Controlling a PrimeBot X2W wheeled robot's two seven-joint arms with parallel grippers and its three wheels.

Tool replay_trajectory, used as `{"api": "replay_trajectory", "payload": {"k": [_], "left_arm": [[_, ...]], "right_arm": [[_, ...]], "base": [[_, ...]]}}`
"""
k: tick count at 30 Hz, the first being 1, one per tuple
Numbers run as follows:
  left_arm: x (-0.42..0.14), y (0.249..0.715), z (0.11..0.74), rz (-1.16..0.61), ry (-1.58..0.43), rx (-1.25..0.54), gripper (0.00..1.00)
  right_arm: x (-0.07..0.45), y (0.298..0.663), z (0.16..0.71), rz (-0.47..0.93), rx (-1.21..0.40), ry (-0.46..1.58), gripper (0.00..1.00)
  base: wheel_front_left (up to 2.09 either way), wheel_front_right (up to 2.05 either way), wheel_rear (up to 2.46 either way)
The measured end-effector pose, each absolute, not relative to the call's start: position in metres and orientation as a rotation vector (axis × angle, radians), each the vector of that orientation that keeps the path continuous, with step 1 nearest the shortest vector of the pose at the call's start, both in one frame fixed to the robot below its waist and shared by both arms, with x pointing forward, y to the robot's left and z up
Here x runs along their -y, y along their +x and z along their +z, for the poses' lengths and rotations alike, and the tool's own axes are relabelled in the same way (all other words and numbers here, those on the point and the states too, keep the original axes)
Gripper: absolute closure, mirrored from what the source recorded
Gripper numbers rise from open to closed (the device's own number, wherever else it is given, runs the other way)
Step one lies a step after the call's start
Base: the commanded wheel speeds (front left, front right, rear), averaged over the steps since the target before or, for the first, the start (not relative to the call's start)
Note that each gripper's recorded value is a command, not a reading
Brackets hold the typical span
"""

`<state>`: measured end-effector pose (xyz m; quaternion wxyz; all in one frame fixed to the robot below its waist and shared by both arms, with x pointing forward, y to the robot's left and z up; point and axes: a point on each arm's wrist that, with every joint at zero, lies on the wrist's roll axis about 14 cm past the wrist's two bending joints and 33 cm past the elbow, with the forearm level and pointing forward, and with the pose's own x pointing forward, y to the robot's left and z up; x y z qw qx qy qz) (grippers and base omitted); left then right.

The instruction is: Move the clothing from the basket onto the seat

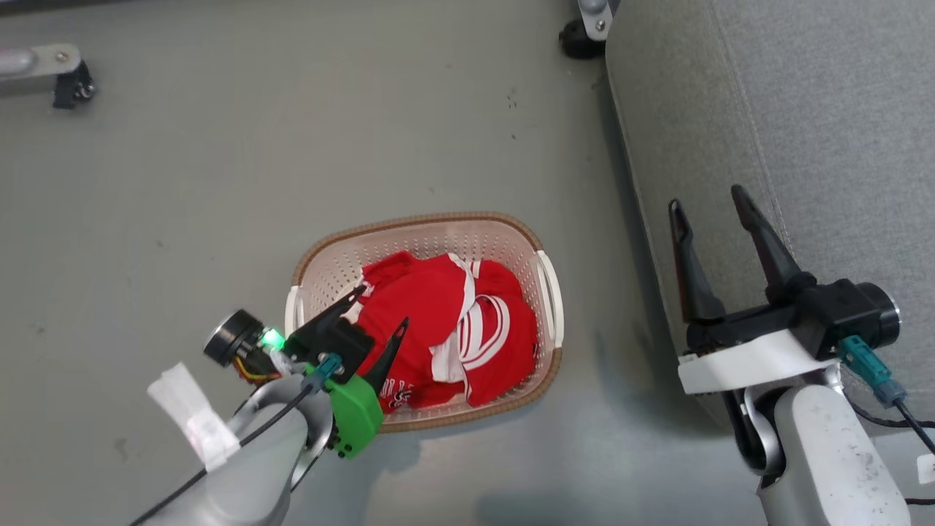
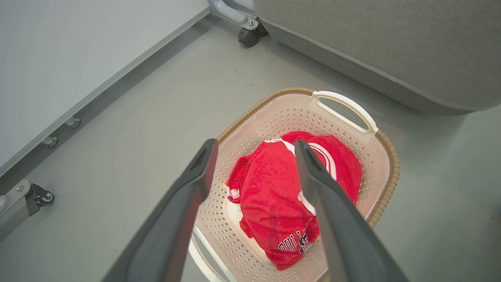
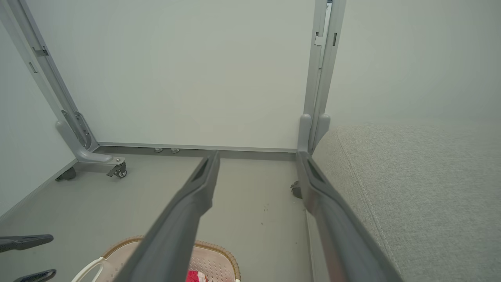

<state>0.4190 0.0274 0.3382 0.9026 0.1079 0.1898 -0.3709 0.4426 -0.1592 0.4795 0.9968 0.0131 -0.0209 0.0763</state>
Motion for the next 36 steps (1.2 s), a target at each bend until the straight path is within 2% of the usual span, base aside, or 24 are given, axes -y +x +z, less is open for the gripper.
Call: {"api": "replay_trajectory", "payload": {"k": [7,13,18,27,36], "left_arm": [[-0.001,0.452,0.286,-0.966,0.398,-0.488,0.00],[-0.009,0.462,0.223,-1.041,0.516,-0.659,0.00],[-0.025,0.473,0.178,-1.046,0.571,-0.788,0.00],[-0.017,0.468,0.124,-1.112,0.580,-0.872,0.00],[-0.011,0.472,0.097,-1.156,0.649,-0.882,0.00]], "right_arm": [[0.186,0.464,0.448,0.084,-0.011,-0.014,0.00],[0.191,0.484,0.418,0.073,-0.051,-0.028,0.00],[0.193,0.486,0.380,0.068,-0.131,-0.028,0.00],[0.199,0.481,0.326,0.057,-0.254,-0.033,0.00],[0.202,0.476,0.303,0.049,-0.309,-0.020,0.00]], "base": [[0.00,0.00,0.00],[0.00,0.00,0.00],[0.00,0.00,0.00],[0.00,0.00,0.00],[0.00,0.00,0.00]]}}
